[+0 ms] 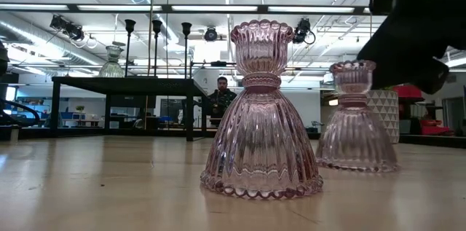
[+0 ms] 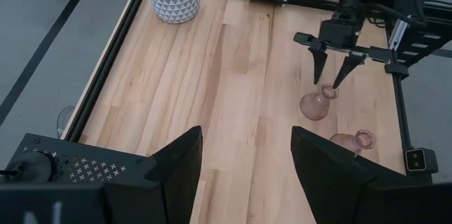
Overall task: Pick & Place candle stick holders
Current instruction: Put the right pink glass candle holder on the shelf
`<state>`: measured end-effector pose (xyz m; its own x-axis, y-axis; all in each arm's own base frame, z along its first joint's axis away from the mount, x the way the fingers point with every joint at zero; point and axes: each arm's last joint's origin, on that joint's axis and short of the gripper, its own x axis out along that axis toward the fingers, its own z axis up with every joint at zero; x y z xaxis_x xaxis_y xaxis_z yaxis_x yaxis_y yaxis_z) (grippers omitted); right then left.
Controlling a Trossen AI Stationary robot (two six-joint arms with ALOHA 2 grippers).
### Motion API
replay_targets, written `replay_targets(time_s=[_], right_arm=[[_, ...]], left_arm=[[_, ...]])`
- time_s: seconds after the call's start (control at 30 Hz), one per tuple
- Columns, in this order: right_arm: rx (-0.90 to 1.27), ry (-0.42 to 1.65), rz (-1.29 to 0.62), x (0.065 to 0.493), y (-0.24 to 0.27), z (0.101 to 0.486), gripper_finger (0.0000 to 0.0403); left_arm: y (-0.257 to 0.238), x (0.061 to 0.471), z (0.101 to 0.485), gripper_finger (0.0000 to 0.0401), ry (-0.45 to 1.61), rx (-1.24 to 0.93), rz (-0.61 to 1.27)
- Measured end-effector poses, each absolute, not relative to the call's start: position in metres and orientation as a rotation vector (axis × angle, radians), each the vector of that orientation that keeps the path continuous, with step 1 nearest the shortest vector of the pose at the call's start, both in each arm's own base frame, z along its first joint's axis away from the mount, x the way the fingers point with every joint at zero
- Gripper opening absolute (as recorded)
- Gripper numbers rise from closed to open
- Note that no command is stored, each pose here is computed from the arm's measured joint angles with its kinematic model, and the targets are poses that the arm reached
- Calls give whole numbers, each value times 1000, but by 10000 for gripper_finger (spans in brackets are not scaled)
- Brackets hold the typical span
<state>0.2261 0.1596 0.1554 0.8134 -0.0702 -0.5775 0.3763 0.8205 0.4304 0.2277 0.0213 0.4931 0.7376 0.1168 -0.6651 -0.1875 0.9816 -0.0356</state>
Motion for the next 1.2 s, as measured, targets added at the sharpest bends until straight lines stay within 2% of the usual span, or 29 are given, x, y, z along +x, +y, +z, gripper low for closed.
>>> replay_targets(time_s=[0.2, 0.47, 0.87, 1.2], right_arm=[[577, 569, -296, 231, 150, 154, 180], [526, 540, -448, 238, 128, 152, 180], [574, 467, -353, 228, 133, 179, 180], [510, 525, -337, 232, 142, 159, 180]], left_arm=[[21, 228, 493, 220, 723, -103, 167], [21, 228, 493, 220, 723, -102, 167], [21, 227, 492, 220, 739, -107, 169], [21, 227, 492, 220, 740, -94, 164]])
